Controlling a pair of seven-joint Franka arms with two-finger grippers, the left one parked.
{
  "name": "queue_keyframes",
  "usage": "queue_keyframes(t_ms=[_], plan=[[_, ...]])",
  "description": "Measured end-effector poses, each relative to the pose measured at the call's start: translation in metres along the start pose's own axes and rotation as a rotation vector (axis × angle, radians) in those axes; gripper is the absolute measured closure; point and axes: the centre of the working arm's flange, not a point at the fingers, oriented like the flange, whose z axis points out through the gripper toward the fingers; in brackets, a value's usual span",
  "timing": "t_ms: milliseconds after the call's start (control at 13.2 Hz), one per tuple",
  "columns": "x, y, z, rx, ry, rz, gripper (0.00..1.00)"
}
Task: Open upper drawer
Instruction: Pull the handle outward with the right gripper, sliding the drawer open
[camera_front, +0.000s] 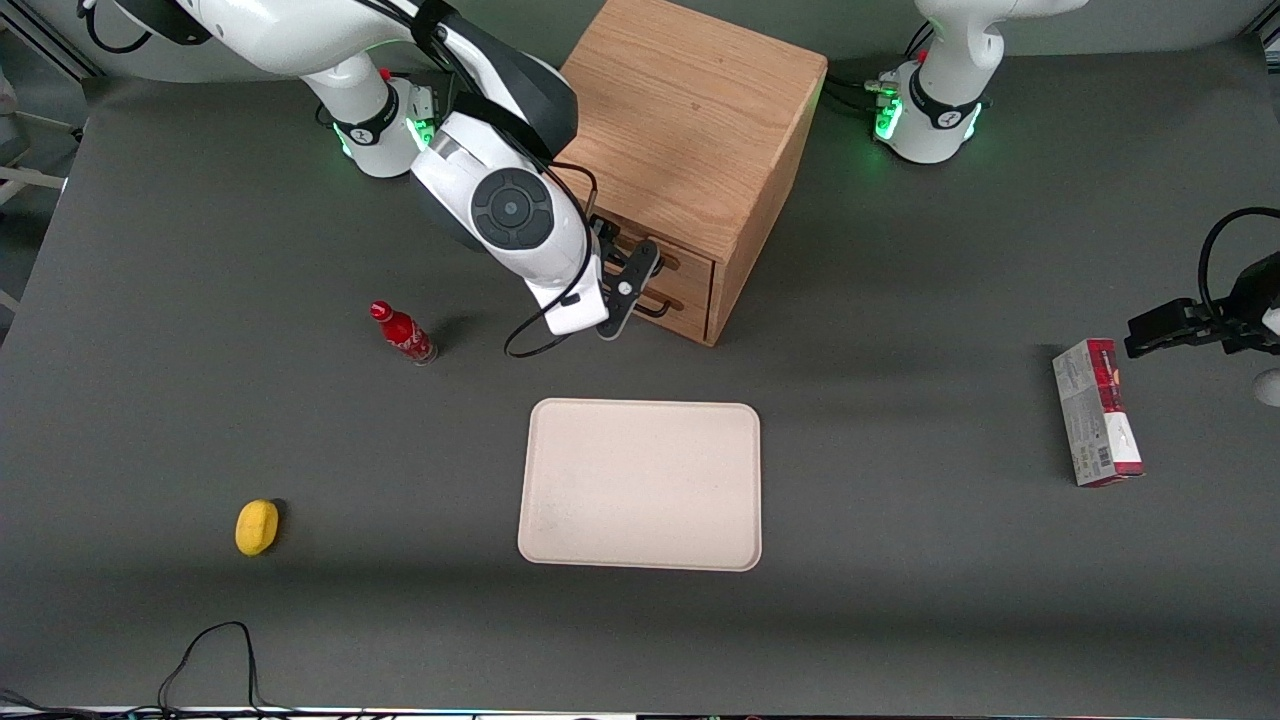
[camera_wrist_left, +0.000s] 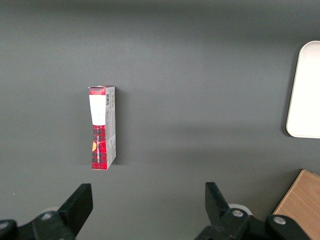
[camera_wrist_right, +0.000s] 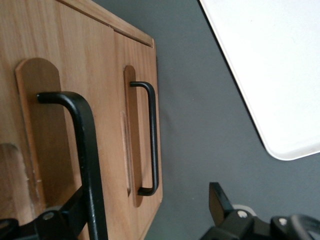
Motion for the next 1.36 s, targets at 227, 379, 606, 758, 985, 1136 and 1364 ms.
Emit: queue_keyframes(t_ms=[227, 379, 606, 758, 985, 1136, 1364], plan=[[-0.004, 0.02, -0.002, -0.023, 0.003, -0.041, 0.0], [-0.011, 0.045, -0.01, -0.04, 0.014, -0.063, 0.0], [-0.034, 0.113, -0.02, -0.069, 0.023, -0.065, 0.0], [-0.039, 0.142, -0.025, -0.064, 0.031, -0.036, 0.0], [-0.046, 0.184, -0.036, -0.054, 0.042, 0.02, 0.0], [-0.052, 0.201, -0.047, -0.068, 0.06, 0.048, 0.0], [-0.057, 0.211, -0.075, -0.102, 0.097, 0.067, 0.0]])
